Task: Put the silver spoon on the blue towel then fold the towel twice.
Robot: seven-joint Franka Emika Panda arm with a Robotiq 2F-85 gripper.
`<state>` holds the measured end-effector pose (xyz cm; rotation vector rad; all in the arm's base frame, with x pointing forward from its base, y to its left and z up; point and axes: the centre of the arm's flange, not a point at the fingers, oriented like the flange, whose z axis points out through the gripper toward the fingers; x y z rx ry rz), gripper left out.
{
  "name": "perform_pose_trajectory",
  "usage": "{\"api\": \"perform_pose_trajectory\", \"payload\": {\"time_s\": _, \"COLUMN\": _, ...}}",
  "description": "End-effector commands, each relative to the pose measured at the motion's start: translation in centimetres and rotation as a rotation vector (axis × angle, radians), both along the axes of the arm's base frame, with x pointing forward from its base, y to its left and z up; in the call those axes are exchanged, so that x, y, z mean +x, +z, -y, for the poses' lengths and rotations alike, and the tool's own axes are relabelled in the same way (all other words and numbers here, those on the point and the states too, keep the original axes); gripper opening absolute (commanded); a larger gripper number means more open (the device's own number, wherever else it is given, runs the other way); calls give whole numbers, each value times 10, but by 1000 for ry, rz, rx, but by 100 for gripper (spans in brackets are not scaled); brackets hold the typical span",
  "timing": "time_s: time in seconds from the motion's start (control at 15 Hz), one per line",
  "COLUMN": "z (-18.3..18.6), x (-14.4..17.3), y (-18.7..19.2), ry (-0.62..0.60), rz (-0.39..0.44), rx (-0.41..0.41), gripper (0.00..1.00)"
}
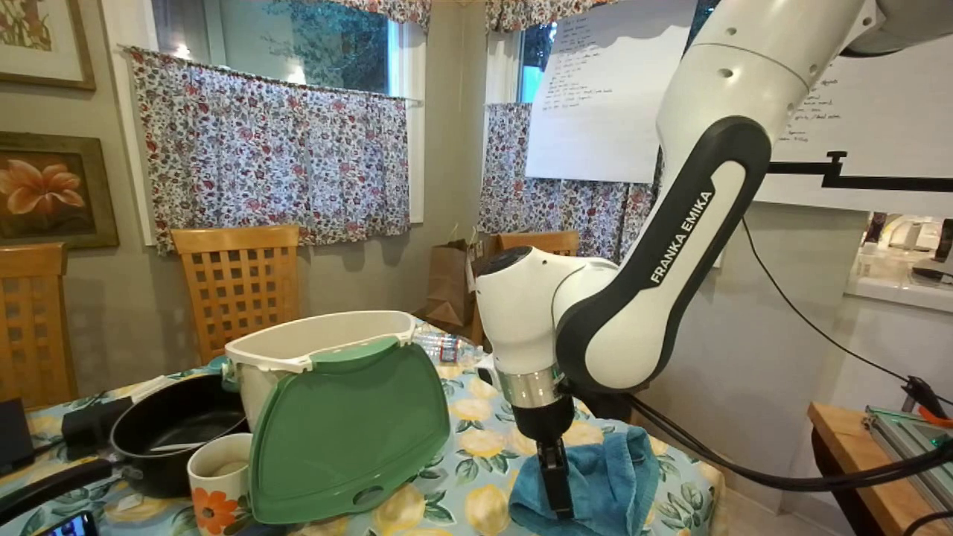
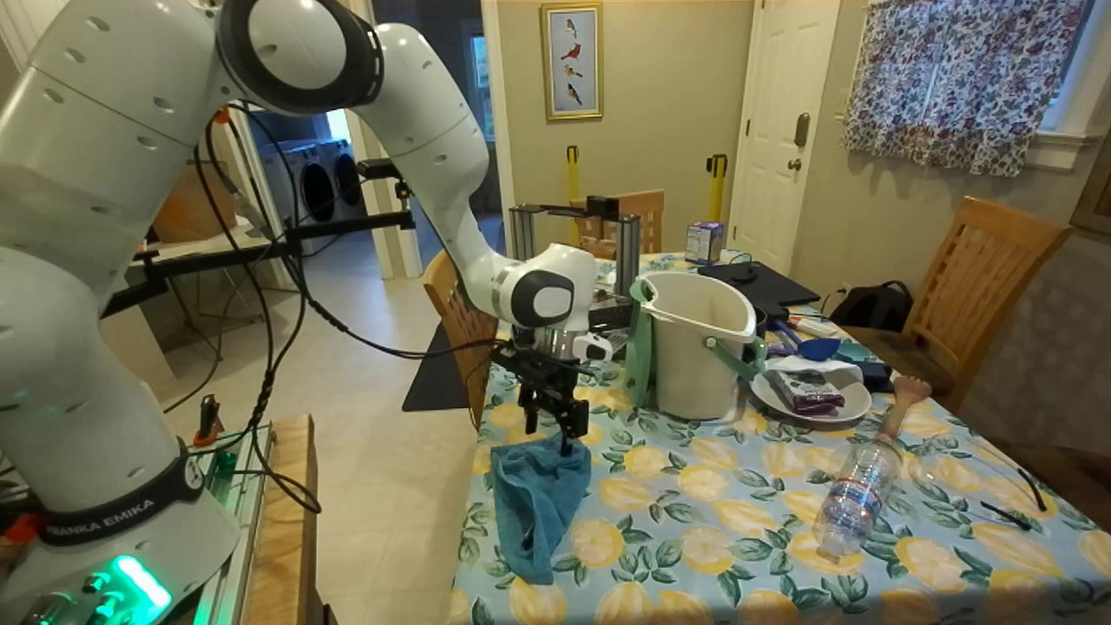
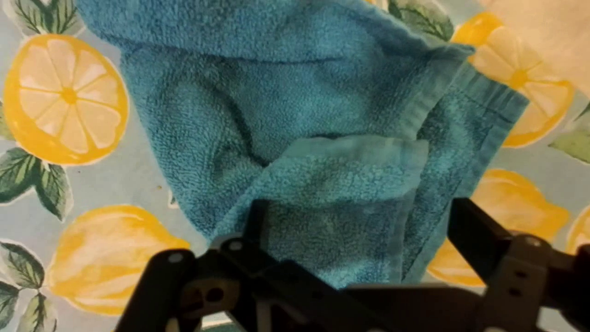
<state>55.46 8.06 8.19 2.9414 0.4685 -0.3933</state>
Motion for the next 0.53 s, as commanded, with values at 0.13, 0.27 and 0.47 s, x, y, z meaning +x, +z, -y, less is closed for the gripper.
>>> {"api": "perform_pose_trajectory", "payload": {"time_s": 0.13, "z": -8, "x": 3, "y": -13, "ry": 3, "rz": 18, "rx": -86, "gripper": 72}}
{"api": "perform_pose_trajectory", "payload": {"time_s": 0.27, "z": -8, "x": 2, "y": -18, "ry": 11, "rz": 22, "rx": -99, "gripper": 59}}
{"api": "perform_pose_trajectory", "payload": {"time_s": 0.47, "z": -7, "x": 2, "y": -22, "ry": 19, "rz": 24, "rx": -121, "gripper": 36}}
